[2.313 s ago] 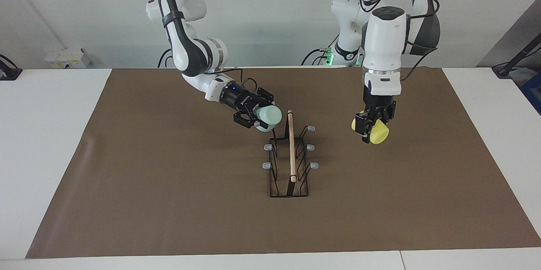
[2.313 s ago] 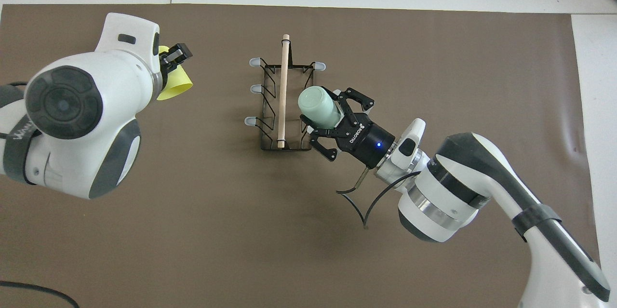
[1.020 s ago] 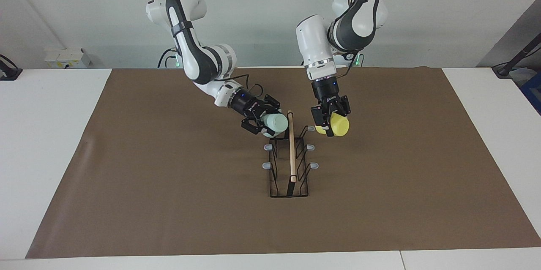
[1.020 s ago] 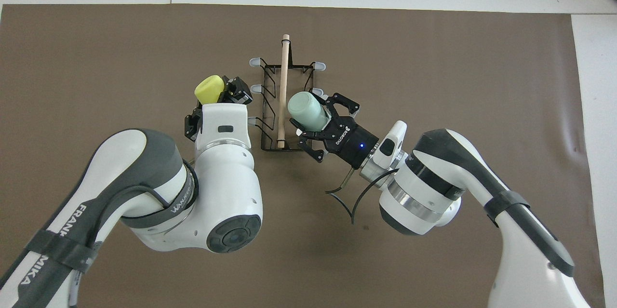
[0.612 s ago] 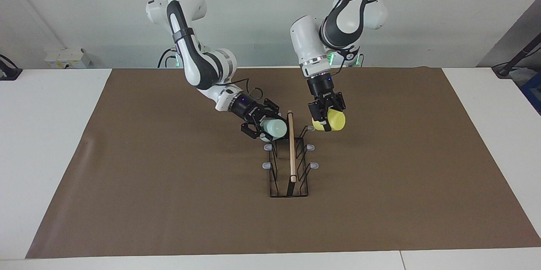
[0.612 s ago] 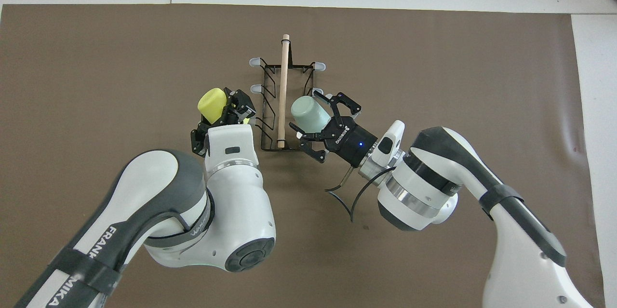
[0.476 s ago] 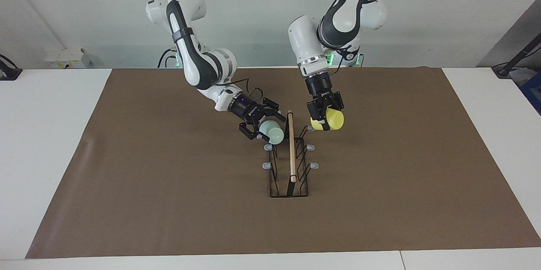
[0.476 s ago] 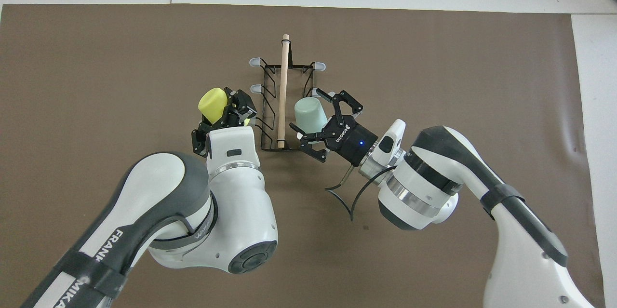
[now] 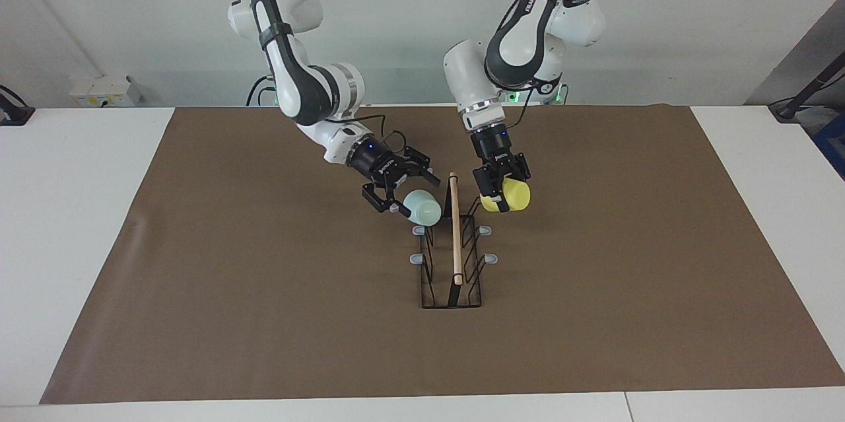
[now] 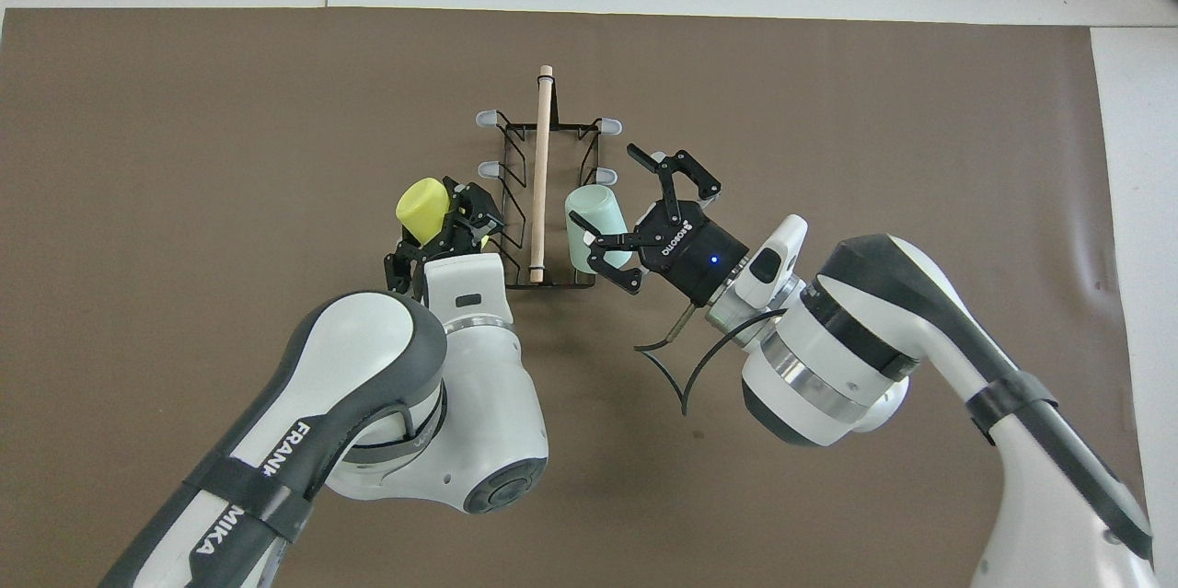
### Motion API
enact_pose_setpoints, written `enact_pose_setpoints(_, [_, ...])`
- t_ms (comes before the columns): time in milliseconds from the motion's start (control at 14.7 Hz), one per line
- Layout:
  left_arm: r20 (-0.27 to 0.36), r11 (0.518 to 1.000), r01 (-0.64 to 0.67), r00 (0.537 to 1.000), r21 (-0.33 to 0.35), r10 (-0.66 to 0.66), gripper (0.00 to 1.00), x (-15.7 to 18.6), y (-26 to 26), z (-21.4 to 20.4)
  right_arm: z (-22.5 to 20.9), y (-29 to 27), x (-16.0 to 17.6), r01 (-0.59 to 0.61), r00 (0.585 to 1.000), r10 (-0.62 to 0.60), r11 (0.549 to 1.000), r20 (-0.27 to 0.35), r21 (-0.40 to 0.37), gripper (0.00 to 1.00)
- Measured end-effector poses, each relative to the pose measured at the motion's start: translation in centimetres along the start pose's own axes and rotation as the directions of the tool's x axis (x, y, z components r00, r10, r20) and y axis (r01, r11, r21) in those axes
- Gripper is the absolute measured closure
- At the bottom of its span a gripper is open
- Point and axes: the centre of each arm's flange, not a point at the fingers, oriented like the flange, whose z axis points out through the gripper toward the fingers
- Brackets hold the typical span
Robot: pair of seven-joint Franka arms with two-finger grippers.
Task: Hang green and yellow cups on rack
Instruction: 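Open the right gripper and withdraw it while the left gripper holds yellow cup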
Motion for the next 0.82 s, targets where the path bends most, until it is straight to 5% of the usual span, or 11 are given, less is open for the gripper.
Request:
enact_pose_setpoints(340, [0.01, 0.999, -0.018, 1.0, -0.033, 0.018, 0.33, -1.5, 1.0, -1.5, -4.5, 3.2, 5.7, 0.164, 0.982, -0.155, 0.984, 0.105, -0.077, 0.0])
enact_pose_setpoints(816, [0.016, 0.999, -0.024, 1.0, -0.044, 0.025, 0.33, -1.9, 1.1, -1.8, -8.9, 11.4, 8.4, 0.424, 0.866, -0.416, 0.905, 0.278, 0.037, 0.0])
